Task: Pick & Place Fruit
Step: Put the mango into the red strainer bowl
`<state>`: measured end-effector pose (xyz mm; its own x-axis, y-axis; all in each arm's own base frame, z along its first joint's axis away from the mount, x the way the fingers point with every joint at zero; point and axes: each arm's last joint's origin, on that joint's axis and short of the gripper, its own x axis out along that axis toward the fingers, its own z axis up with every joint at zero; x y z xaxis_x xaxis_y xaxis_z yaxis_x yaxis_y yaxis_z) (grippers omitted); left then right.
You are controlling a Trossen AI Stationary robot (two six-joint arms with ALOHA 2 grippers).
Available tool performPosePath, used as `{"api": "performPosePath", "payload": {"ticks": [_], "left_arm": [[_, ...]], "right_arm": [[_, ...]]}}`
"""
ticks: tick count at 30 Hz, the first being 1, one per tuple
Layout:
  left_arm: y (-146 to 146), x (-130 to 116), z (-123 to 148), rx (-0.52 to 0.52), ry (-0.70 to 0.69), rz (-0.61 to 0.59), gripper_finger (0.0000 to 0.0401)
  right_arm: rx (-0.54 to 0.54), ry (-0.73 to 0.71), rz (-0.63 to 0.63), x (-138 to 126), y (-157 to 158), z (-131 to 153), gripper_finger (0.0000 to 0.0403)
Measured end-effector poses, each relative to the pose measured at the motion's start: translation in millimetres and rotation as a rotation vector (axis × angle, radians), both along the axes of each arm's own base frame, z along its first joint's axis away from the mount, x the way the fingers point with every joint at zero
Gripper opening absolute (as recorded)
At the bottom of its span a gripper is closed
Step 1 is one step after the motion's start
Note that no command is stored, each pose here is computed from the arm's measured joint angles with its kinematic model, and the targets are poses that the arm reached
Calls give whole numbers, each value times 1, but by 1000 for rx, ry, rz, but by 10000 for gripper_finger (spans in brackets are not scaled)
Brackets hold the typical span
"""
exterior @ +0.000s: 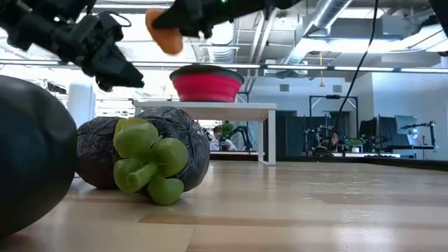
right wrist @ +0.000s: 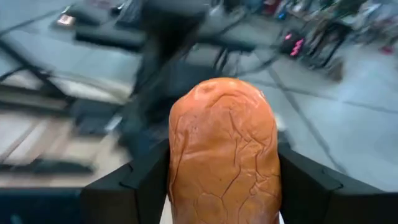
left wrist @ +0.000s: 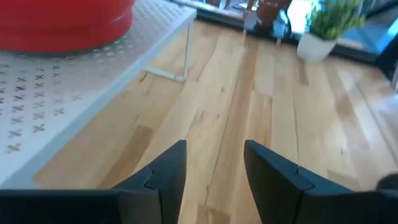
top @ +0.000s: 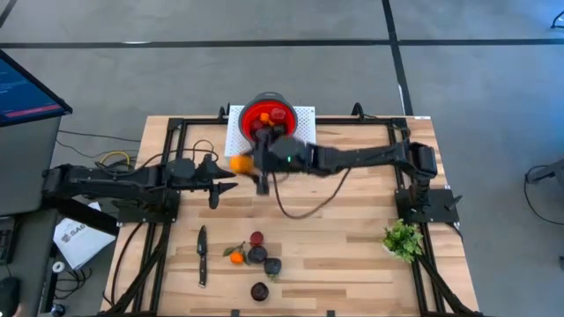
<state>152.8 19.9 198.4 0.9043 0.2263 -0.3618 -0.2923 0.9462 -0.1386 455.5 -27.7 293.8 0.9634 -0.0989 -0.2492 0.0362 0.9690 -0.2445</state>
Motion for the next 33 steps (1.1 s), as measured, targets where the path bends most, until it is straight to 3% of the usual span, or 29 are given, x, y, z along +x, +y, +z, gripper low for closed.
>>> {"api": "performPosePath", "payload": {"ticks": [7, 15, 33], "left_arm": [[0, -4, -23, -35, -137, 16, 153], [-1, -5, -27, -32, -163, 16, 153], [-1, -5, -24, -30, -195, 12, 153]], "right_arm": [[-7, -38, -149, -5, -69, 36, 234], [8, -16, -279, -24, -133, 34, 234], [96, 29, -314, -12, -159, -7, 234]]}}
